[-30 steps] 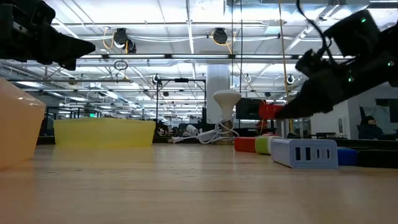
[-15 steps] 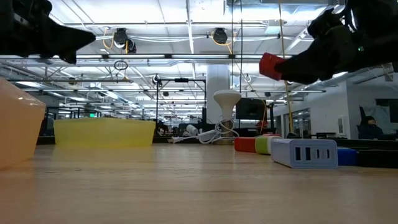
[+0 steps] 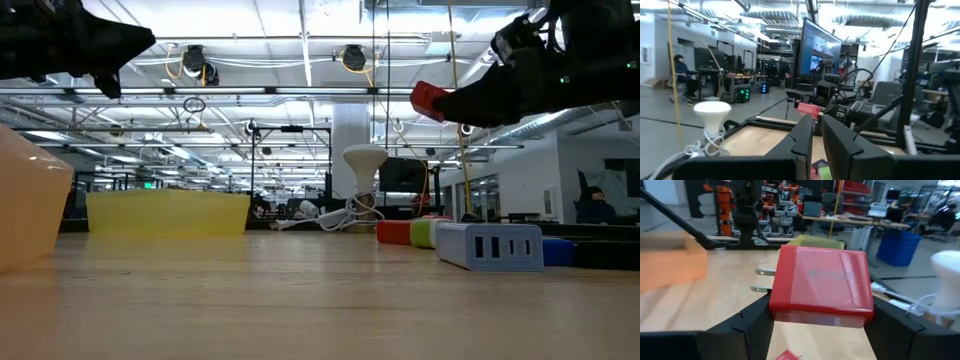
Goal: Pick & Place Office items
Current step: Put the right red charger adapter into the yellow bin
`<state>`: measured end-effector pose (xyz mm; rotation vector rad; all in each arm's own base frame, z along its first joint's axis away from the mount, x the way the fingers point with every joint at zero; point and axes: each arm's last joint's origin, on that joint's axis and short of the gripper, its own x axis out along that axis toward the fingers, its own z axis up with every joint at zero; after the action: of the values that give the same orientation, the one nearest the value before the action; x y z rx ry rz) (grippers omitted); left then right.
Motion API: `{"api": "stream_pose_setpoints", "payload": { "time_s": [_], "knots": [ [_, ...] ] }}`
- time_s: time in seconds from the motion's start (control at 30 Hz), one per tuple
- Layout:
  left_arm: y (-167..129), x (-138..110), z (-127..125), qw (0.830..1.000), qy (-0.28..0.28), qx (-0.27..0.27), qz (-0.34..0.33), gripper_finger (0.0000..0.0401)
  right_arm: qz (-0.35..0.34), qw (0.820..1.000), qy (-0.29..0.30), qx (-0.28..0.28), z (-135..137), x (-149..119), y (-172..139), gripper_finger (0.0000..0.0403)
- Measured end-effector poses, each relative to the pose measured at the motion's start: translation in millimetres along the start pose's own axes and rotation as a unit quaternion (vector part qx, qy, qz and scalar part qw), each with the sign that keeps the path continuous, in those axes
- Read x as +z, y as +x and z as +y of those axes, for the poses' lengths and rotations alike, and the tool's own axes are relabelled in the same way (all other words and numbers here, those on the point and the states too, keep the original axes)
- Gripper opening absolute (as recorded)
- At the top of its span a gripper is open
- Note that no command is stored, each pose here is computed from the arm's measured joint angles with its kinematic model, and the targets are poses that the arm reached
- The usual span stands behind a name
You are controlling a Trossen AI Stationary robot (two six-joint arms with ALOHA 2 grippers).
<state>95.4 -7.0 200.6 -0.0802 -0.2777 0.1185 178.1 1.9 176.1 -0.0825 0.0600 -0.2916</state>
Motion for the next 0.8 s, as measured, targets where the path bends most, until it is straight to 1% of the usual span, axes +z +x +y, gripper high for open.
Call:
{"api": "stream_pose_setpoints", "payload": {
  "time_s": [0.1,0.17,0.2,0.27,0.33,0.37,0.43,0.47,0.57,0.6,0.7,0.8],
  "knots": [
    [2,2,-1,1.0,-0.009,-0.011,-0.009,0.0042,-0.002,1.0,-0.026,-0.011,-4,1,2,0.0248],
    [4,2,-2,1.0,-0.019,-0.007,-0.013,0.0042,-0.006,0.999,-0.043,-0.009,-6,5,5,0.0248],
    [6,2,-2,0.999,-0.029,0.005,-0.013,0.0042,-0.01,0.999,-0.048,-0.007,-6,8,6,0.0248],
    [10,2,0,0.997,-0.047,0.051,-0.02,0.0042,-0.02,0.998,-0.06,-0.002,-6,16,12,0.0248],
    [13,0,1,0.993,-0.081,0.083,-0.02,0.0042,-0.029,0.996,-0.079,0.008,-5,24,16,0.0248],
    [15,-2,1,0.992,-0.095,0.088,-0.012,0.0042,-0.034,0.995,-0.089,0.007,-4,28,19,0.0248],
    [20,-8,0,0.99,-0.1,0.1,0.006,0.0042,-0.035,0.994,-0.106,0.008,-3,36,24,0.0248],
    [22,-10,0,0.989,-0.105,0.106,0.009,0.0042,-0.032,0.993,-0.113,0.009,-2,38,27,0.0248],
    [30,-20,1,0.982,-0.144,0.119,0.028,0.0043,-0.015,0.991,-0.133,0.009,0,43,35,0.0248],
    [33,-23,1,0.98,-0.148,0.125,0.037,0.0045,-0.012,0.989,-0.144,0.01,1,43,38,0.0248],
    [43,-31,5,0.975,-0.158,0.148,0.053,0.0072,-0.008,0.984,-0.175,0.006,3,48,51,0.0248],
    [64,-27,9,0.968,-0.181,0.164,0.056,0.0125,0.004,0.981,-0.192,0.004,5,49,67,0.0253]
  ]
}}
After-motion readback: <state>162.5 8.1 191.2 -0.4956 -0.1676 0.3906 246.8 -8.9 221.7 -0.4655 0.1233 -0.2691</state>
